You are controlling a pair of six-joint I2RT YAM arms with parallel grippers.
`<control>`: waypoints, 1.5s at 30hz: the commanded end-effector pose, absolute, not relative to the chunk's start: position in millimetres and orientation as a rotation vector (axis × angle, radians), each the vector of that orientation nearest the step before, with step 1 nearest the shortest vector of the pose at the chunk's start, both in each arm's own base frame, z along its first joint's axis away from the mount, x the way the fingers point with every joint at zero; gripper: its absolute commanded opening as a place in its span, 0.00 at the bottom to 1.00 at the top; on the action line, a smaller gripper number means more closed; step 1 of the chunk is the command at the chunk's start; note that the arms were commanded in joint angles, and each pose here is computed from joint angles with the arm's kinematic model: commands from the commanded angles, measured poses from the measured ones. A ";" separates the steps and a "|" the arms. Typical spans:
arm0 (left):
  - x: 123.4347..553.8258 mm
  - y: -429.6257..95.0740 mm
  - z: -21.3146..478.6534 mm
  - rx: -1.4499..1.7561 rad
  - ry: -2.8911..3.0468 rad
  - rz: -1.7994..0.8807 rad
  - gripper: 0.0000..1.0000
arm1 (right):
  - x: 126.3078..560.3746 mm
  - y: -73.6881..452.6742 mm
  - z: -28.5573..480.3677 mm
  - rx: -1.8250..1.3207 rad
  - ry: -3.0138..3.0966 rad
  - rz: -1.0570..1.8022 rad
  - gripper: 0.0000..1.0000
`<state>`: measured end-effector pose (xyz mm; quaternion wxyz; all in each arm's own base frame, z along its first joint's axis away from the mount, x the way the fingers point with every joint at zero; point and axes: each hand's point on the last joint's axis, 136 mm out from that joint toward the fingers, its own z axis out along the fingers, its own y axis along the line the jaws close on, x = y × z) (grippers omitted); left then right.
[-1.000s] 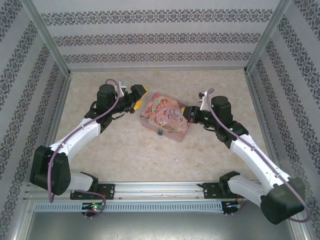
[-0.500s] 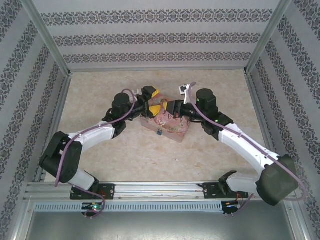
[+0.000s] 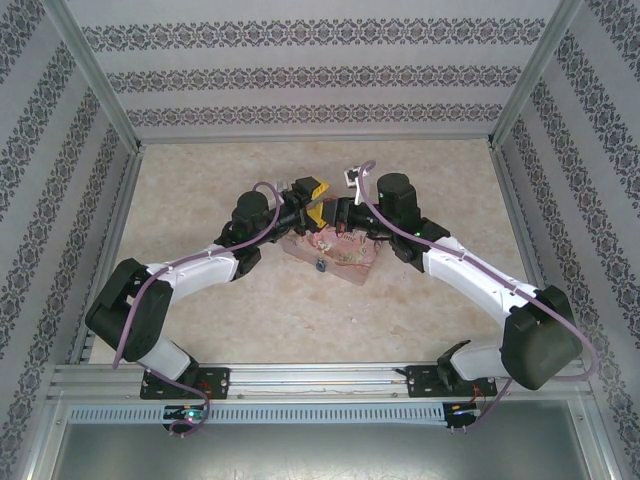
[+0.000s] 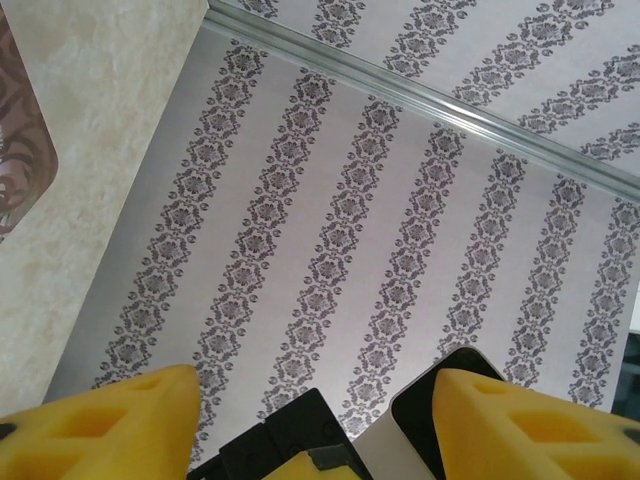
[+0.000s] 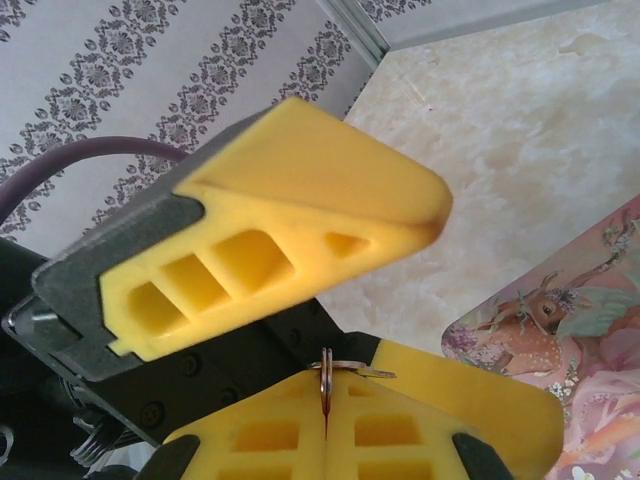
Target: Unlock the padlock with the key
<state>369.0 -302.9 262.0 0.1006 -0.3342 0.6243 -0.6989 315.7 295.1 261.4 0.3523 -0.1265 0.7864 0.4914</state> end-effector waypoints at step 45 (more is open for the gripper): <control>377.5 -287.4 274.3 -0.801 1.818 -1.908 0.00 | 300.9 262.6 285.8 -0.289 1.941 1.257 0.24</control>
